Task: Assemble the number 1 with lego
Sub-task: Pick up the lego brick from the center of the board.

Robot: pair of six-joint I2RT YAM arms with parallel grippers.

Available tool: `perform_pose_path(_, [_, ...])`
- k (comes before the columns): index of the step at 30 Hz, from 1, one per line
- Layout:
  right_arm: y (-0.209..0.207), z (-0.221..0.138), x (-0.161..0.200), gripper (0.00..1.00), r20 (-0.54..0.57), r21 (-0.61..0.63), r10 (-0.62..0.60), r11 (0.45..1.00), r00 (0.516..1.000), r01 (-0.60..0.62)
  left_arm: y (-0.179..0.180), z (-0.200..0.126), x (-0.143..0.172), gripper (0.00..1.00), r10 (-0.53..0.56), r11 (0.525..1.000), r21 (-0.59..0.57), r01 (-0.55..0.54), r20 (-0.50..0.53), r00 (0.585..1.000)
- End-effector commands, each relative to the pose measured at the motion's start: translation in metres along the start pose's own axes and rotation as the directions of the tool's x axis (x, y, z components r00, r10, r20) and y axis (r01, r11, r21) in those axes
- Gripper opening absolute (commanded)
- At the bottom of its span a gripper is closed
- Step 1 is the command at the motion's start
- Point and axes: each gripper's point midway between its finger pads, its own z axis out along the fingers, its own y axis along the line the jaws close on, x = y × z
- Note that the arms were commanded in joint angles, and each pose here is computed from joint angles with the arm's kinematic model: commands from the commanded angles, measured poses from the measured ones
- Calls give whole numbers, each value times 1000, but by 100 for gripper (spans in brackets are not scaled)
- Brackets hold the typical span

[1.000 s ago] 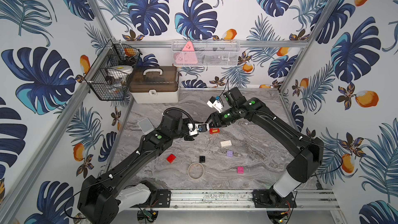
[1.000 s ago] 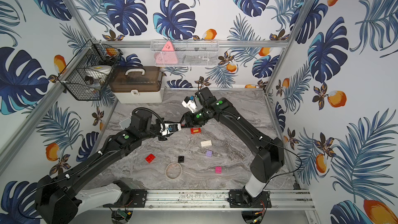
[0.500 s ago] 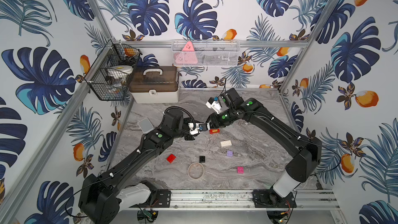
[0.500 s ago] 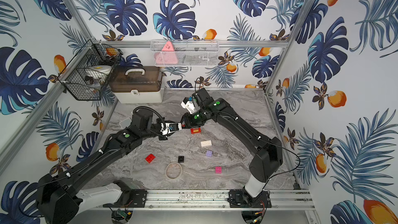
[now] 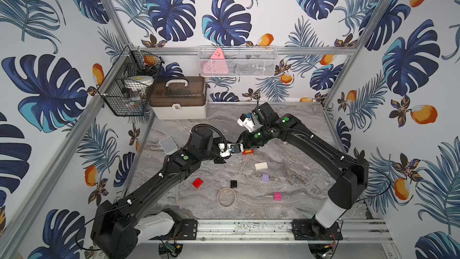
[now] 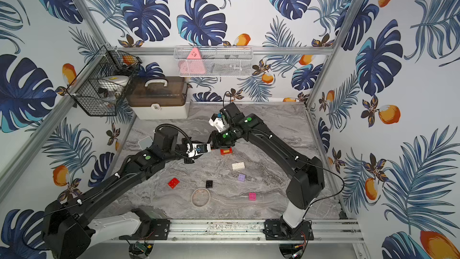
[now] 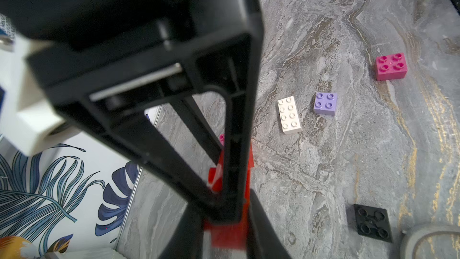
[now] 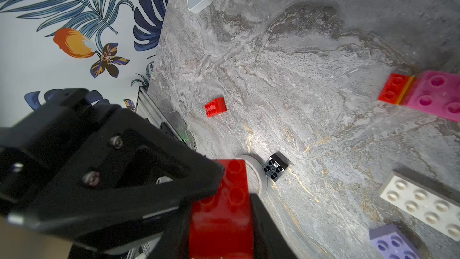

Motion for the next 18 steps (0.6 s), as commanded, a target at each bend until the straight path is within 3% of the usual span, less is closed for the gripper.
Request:
perform_pose_path(1, [3,-1,-12,29,50,-4,-6,1000,999,6,4,2,-5,24,3,1000,-15,-3,23,1000])
perform_pose_path(5, [1,-2,-12,24,53,10,-20,1000,998,20,16,3,-1,55,-45,995,-89,46,13,999])
perform_pose_path(9, [-6,-2,-11,24,56,47,-59,997,997,56,25,-1,4,65,-157,977,-147,156,1,988])
perform_pose_path(11, [-13,0,-12,25,68,72,-89,994,994,84,25,-5,7,67,-274,949,-160,272,7,962])
perform_pose_path(12, [-17,2,-12,26,73,86,-105,991,992,99,27,-7,9,67,-340,927,-166,337,11,941])
perform_pose_path(15, [-33,7,-11,26,86,146,-162,978,983,148,31,-21,17,66,-561,815,-147,561,44,827])
perform_pose_path(18, [-43,16,-9,25,124,171,-229,963,965,207,44,-39,34,67,-738,650,-171,740,92,669])
